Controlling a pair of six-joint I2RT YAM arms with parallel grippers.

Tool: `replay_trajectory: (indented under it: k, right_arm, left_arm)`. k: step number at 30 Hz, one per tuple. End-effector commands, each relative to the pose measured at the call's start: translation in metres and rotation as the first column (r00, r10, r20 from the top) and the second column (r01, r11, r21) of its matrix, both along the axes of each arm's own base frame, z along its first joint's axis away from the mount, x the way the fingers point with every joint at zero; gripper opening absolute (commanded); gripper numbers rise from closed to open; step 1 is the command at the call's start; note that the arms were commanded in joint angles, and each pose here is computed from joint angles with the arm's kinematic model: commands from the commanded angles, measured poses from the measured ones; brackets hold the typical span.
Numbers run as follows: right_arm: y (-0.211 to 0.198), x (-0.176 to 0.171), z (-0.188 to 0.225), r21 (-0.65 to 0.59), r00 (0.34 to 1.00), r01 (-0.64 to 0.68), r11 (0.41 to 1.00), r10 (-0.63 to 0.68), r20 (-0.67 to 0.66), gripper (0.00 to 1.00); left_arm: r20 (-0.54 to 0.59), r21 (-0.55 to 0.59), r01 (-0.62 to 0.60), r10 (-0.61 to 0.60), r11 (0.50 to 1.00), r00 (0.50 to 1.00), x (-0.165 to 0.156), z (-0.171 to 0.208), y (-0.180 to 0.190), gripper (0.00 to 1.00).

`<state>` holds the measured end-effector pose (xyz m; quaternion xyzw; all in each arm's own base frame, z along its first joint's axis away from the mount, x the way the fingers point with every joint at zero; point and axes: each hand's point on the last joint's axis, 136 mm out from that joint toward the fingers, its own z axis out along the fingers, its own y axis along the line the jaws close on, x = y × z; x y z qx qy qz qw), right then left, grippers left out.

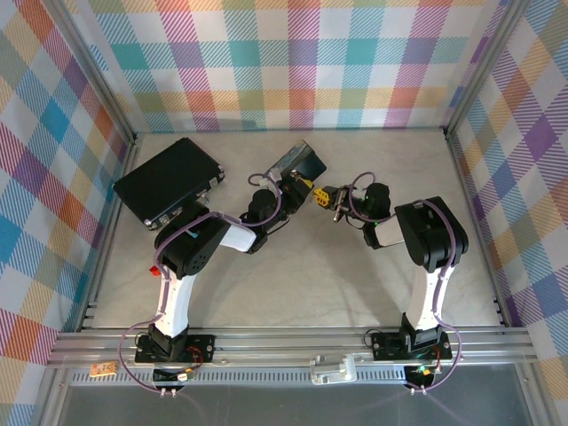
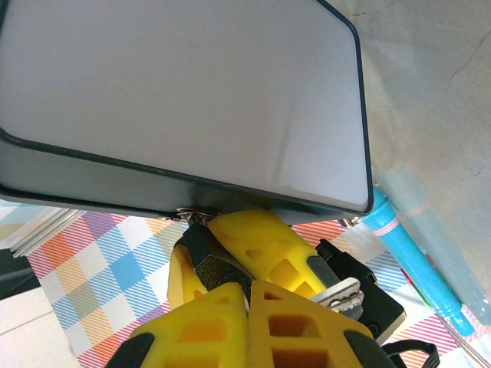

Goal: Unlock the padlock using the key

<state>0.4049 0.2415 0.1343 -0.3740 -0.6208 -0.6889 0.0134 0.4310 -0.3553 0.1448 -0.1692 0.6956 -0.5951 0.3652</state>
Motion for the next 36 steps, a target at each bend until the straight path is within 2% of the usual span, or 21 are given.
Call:
replay_trajectory:
  k: [1, 4, 7, 10, 12, 19, 24, 26, 29, 34, 36]
  right_arm:
    - [0.012, -0.008, 0.044, 0.001, 0.973, -0.026, 1.0, 0.025, 0.228, 0.0]
    - [0.007, -0.017, 0.027, -0.139, 0.962, -0.013, 0.99, 0.05, 0.268, 0.14]
    - [-0.001, -0.026, 0.016, -0.307, 0.944, 0.004, 0.952, 0.098, 0.317, 0.3]
    - [-0.012, -0.034, 0.008, -0.449, 0.929, 0.034, 0.893, 0.137, 0.344, 0.44]
    - [-0.021, -0.04, 0.003, -0.539, 0.926, 0.047, 0.841, 0.165, 0.339, 0.49]
    - [-0.048, -0.059, -0.012, -0.774, 0.899, 0.064, 0.63, 0.301, 0.32, 0.58]
    - [-0.071, -0.071, -0.019, -0.879, 0.881, 0.093, 0.467, 0.372, 0.291, 0.61]
    - [-0.078, -0.074, -0.022, -0.9, 0.878, 0.095, 0.424, 0.39, 0.277, 0.61]
    - [-0.083, -0.077, -0.023, -0.917, 0.876, 0.099, 0.386, 0.403, 0.265, 0.62]
    - [-0.082, -0.076, -0.02, -0.921, 0.861, 0.109, 0.373, 0.427, 0.275, 0.62]
    - [-0.079, -0.073, -0.019, -0.924, 0.85, 0.113, 0.365, 0.446, 0.281, 0.62]
  left_arm:
    - [0.0, 0.045, 0.142, -0.142, 0.989, 0.99, -0.03, 0.001, -0.025, 0.0]
    - [-0.033, 0.063, 0.119, -0.117, 0.991, 0.993, -0.028, -0.002, -0.016, 0.0]
    - [-0.056, 0.078, 0.109, -0.105, 0.991, 0.993, -0.027, -0.002, -0.011, 0.0]
    - [-0.078, 0.09, 0.102, -0.095, 0.991, 0.992, -0.027, -0.003, -0.007, 0.0]
    - [-0.094, 0.088, 0.097, -0.089, 0.991, 0.992, -0.026, -0.005, -0.005, 0.0]
    - [-0.141, 0.136, 0.105, -0.085, 0.985, 0.986, -0.029, -0.015, -0.002, 0.0]
    - [-0.223, 0.278, 0.171, -0.109, 0.945, 0.969, -0.04, -0.044, 0.002, 0.0]
    - [-0.261, 0.335, 0.21, -0.124, 0.918, 0.957, -0.046, -0.056, 0.003, 0.0]
    - [-0.318, 0.406, 0.257, -0.128, 0.877, 0.939, -0.054, -0.073, 0.008, 0.0]
    - [-0.358, 0.501, 0.29, -0.11, 0.816, 0.927, -0.058, -0.082, 0.017, 0.0]
    - [-0.361, 0.528, 0.292, -0.101, 0.798, 0.927, -0.059, -0.082, 0.021, 0.05]
